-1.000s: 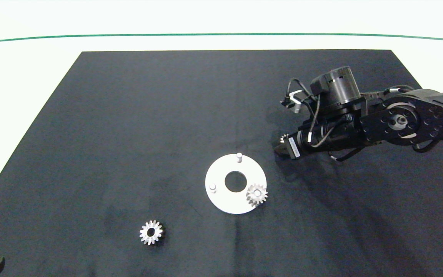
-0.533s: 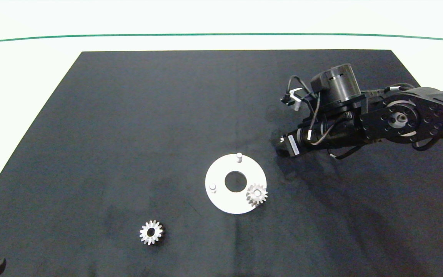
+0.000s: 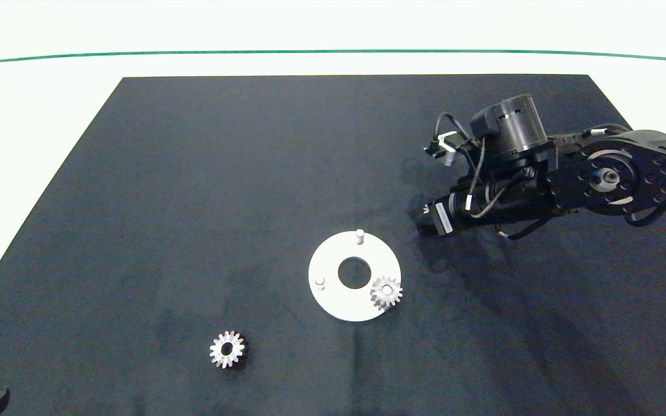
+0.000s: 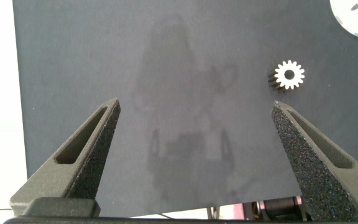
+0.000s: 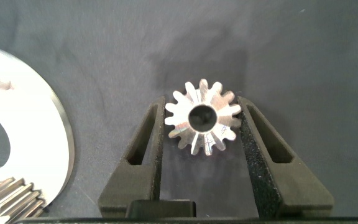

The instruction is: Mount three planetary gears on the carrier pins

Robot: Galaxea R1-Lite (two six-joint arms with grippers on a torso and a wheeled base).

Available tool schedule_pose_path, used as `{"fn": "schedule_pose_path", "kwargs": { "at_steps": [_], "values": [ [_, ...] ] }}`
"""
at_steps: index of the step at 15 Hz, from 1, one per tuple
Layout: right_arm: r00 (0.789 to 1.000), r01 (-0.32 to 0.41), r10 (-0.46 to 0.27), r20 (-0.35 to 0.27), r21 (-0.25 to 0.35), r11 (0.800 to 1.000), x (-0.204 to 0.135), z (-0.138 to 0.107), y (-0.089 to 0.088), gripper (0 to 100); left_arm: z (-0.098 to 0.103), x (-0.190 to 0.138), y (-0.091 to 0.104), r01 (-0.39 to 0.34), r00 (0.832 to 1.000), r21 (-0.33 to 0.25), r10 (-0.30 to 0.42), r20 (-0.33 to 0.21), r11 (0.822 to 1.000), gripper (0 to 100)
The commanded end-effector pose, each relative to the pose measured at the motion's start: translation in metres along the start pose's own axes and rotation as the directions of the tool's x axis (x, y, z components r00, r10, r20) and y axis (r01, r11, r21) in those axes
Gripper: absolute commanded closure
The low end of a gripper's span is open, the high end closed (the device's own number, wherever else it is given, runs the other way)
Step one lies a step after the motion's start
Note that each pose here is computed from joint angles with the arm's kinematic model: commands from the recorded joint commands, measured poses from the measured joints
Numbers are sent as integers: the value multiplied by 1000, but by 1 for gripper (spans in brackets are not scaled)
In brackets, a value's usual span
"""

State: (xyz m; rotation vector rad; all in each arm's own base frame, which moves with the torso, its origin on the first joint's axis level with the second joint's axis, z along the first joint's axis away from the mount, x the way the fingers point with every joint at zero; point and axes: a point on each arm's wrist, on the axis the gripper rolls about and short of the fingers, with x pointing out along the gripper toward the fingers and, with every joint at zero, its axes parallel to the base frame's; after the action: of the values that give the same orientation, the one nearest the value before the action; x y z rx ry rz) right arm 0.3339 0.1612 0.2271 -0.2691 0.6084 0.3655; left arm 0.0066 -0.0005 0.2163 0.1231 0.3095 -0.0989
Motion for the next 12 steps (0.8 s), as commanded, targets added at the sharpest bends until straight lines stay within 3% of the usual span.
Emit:
{"fn": "schedule_pose_path", "kwargs": {
  "at_steps": [1,7,12],
  "values": [
    [1000,-2,2,-27,-6,1000,9,-5,2,75,1,1,0,0,1000,0,0,-8,1000,0],
    [998,-12,11,-57,-12,1000,10,-13,4,87,1,2,0,-1,1000,0,1,-5,1000,0],
    [999,-30,30,10,-17,999,-15,-3,6,87,1,2,0,0,1000,0,0,-6,1000,0]
  ]
}}
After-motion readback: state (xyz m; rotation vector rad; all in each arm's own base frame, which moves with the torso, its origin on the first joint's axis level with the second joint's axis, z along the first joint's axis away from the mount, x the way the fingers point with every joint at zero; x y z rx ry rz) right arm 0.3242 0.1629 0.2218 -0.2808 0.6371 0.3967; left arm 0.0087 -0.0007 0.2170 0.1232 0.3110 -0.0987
